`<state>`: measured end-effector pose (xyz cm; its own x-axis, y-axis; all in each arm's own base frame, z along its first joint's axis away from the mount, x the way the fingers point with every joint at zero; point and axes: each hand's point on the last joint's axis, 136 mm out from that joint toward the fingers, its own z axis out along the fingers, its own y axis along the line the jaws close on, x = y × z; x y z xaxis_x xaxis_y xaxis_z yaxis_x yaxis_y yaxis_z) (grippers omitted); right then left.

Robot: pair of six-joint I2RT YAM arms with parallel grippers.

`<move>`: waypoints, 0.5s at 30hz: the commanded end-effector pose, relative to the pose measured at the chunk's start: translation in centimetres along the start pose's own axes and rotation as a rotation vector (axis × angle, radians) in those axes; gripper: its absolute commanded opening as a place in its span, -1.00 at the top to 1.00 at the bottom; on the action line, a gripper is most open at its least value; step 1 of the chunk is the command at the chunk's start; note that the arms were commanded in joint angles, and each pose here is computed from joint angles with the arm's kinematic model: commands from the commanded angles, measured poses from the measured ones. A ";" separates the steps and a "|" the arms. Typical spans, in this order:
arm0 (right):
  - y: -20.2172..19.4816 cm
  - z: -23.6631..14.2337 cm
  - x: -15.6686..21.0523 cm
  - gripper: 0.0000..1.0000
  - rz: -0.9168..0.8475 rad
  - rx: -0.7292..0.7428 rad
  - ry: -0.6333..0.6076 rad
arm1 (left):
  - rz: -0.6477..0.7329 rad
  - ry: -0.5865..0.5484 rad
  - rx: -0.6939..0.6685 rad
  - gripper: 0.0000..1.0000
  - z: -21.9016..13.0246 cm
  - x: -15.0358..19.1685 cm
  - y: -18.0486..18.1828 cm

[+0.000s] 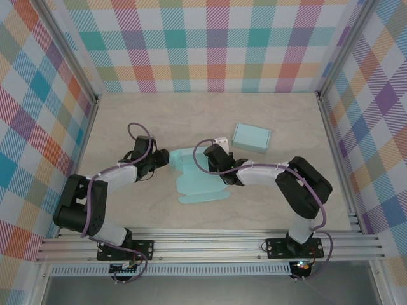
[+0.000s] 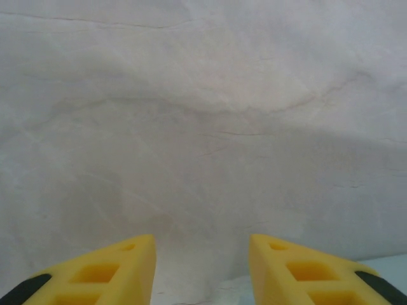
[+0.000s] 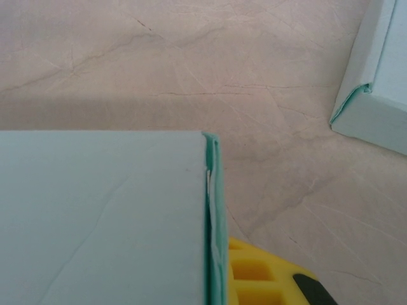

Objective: Fold the paper box

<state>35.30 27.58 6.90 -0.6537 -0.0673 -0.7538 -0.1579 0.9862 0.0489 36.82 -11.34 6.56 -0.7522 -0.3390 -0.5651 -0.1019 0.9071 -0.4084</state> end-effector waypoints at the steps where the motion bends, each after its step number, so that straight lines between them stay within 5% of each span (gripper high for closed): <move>1: 0.3 0.7 -0.5 1.00 0.018 -0.011 0.013 | 0.076 -0.008 0.135 0.20 -0.4 0.4 -3.5; 15: 0.2 1.7 -0.3 1.00 0.012 -0.013 0.050 | 0.184 0.043 0.220 0.24 -1.3 3.3 -6.4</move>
<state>36.95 27.62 6.86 -0.6635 -0.0454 -0.7468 -0.1388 0.9883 0.0633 34.54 -16.97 6.96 -0.7918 -0.1959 -0.5785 0.1057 0.8889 -0.4458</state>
